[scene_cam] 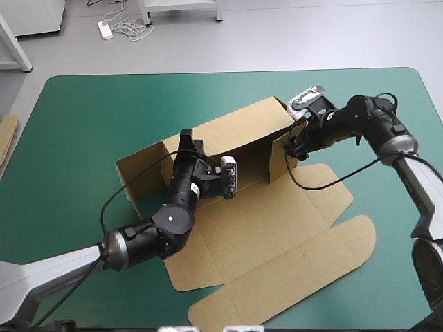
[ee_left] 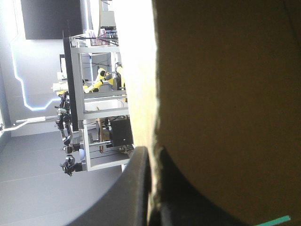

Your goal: Fold the box

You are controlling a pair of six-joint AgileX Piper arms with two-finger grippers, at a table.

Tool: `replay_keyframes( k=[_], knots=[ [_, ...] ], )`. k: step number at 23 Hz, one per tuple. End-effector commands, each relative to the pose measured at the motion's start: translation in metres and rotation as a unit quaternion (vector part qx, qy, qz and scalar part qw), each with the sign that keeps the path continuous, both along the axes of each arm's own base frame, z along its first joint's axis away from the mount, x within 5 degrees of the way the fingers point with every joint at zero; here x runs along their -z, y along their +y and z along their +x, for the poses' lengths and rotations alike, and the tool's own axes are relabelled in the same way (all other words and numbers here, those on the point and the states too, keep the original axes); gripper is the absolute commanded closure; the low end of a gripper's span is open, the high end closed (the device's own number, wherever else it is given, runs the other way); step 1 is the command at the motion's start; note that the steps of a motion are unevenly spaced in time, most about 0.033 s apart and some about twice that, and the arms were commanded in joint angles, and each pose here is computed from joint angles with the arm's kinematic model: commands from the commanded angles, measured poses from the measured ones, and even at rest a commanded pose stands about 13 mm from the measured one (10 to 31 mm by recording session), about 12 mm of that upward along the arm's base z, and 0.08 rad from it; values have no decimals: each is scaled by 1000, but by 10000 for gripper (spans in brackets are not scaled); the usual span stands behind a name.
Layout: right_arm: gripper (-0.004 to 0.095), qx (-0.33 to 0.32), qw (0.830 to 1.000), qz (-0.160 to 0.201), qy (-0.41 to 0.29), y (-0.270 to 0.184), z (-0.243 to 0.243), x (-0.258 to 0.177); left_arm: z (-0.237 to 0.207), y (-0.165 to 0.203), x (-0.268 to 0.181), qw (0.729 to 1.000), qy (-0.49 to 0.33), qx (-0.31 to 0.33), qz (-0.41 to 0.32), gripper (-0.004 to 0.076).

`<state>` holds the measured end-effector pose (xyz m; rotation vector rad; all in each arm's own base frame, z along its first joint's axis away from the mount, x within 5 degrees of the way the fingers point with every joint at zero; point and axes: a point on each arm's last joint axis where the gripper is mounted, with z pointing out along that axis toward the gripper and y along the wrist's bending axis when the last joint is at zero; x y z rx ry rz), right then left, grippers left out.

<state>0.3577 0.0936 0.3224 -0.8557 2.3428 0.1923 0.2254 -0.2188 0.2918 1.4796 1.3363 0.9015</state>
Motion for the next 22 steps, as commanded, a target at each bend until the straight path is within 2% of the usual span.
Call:
replay_keyframes(
  k=[1,8,10,15,19,22],
  knots=[
    [78,-7,997,34,-73,2,-1,-28,-2,4,-15,1000,-18,-2,-20,733],
    [81,-27,994,76,-70,10,-3,-28,-2,3,-15,1000,-17,-1,-21,733],
    [111,-21,993,93,-69,11,-2,-21,-3,3,-15,1000,-16,1,-21,733],
    [230,-11,991,120,-66,13,-4,3,-3,3,-15,1000,-15,2,-22,733],
    [285,-9,989,132,-67,14,-4,8,-3,2,-15,1000,-14,5,-22,733],
    [398,-5,988,133,-73,14,-3,7,-3,2,-15,1000,-13,6,-23,733]
  ],
)
